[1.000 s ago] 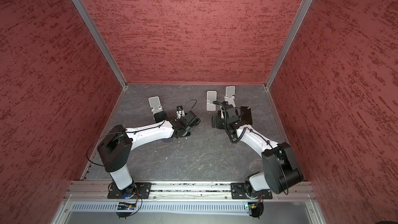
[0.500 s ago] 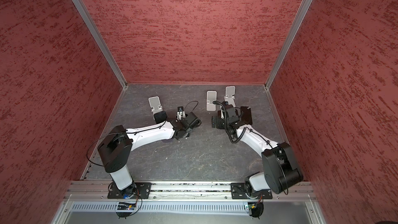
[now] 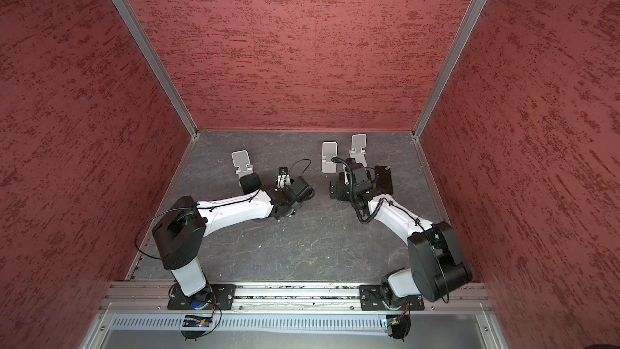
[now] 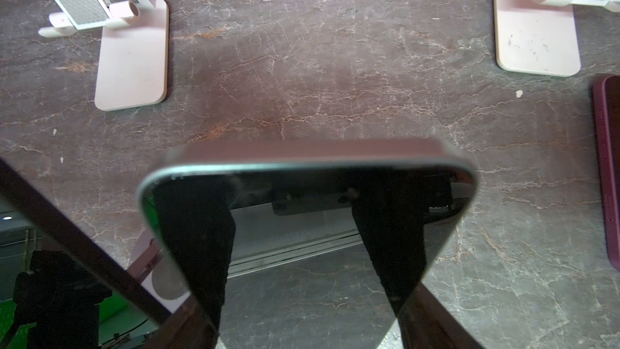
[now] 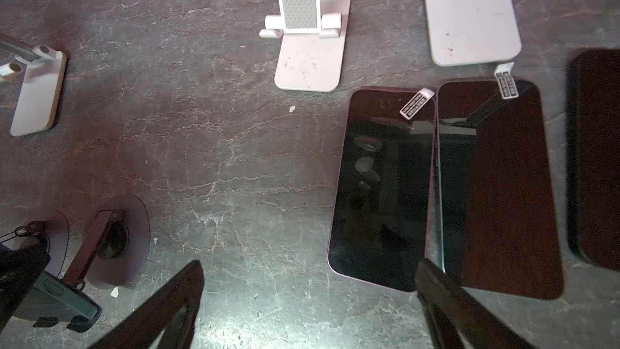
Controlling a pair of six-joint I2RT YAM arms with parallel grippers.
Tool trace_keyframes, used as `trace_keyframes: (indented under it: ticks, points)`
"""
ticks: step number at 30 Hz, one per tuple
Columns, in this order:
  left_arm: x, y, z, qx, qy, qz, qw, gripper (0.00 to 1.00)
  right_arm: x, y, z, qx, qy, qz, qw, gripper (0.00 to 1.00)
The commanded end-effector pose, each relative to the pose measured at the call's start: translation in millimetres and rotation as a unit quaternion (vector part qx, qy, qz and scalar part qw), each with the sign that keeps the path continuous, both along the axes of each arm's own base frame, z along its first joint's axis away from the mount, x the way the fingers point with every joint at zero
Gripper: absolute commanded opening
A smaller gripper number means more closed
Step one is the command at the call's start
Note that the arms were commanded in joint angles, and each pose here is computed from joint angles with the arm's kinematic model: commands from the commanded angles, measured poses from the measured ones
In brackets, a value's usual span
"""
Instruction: Remove the phone from the phone stand
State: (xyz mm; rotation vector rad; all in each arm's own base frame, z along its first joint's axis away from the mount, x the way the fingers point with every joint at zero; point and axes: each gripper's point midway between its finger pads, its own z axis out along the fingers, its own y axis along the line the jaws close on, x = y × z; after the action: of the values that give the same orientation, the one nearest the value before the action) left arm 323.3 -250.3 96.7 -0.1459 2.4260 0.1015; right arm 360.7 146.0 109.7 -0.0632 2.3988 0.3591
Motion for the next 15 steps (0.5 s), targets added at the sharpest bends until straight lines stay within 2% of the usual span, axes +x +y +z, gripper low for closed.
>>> trace_keyframes:
  ticks: [1, 15]
  points:
    - [5, -2, 27, -0.007, -0.031, -0.002, 0.999, 0.64, 2, 5, 2, 0.009, -0.007, 0.004, 1.000, 0.99]
    - [10, -6, 48, -0.018, -0.055, -0.013, 0.998, 0.63, 3, 5, 1, 0.009, -0.006, 0.004, 1.000, 0.99]
